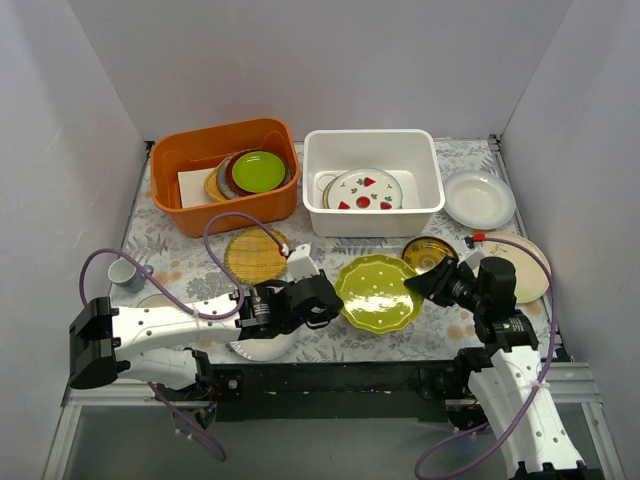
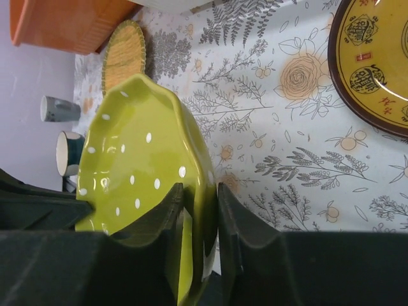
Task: Place the plates into the plastic bin on the countertop
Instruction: Place the plate in the plastic bin.
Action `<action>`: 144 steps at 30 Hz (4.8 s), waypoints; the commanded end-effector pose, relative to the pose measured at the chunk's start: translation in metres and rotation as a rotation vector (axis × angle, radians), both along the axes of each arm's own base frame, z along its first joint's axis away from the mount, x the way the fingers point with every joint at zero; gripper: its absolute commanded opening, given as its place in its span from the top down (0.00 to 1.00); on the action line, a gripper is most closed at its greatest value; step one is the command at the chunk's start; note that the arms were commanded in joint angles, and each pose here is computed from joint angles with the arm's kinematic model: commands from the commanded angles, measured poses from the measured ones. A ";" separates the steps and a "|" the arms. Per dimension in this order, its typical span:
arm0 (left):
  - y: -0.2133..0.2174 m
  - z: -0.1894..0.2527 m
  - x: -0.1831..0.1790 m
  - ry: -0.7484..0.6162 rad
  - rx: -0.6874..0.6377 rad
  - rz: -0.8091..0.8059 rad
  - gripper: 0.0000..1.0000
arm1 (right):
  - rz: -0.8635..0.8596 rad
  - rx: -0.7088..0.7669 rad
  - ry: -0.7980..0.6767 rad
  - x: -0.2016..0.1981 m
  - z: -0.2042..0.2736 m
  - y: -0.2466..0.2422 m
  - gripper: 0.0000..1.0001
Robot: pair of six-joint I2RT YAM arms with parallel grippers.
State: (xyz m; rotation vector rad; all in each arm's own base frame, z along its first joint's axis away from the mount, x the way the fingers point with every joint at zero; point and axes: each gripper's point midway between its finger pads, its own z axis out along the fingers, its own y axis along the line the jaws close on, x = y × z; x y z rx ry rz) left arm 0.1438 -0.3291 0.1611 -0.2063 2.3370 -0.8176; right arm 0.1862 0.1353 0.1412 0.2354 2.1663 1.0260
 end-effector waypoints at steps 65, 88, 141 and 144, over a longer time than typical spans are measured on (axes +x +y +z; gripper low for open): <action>0.092 -0.030 -0.008 0.074 0.210 0.198 0.02 | 0.074 -0.048 -0.242 0.042 0.139 0.007 0.99; 0.095 -0.055 -0.013 0.129 0.259 0.226 0.02 | 0.032 -0.020 -0.389 0.138 0.239 0.017 0.99; 0.105 -0.072 -0.025 0.153 0.236 0.167 0.02 | -0.096 -0.068 -0.201 0.316 0.122 0.042 0.99; 0.107 -0.071 -0.026 0.155 0.237 0.170 0.02 | -0.087 -0.061 -0.181 0.319 0.109 0.045 0.99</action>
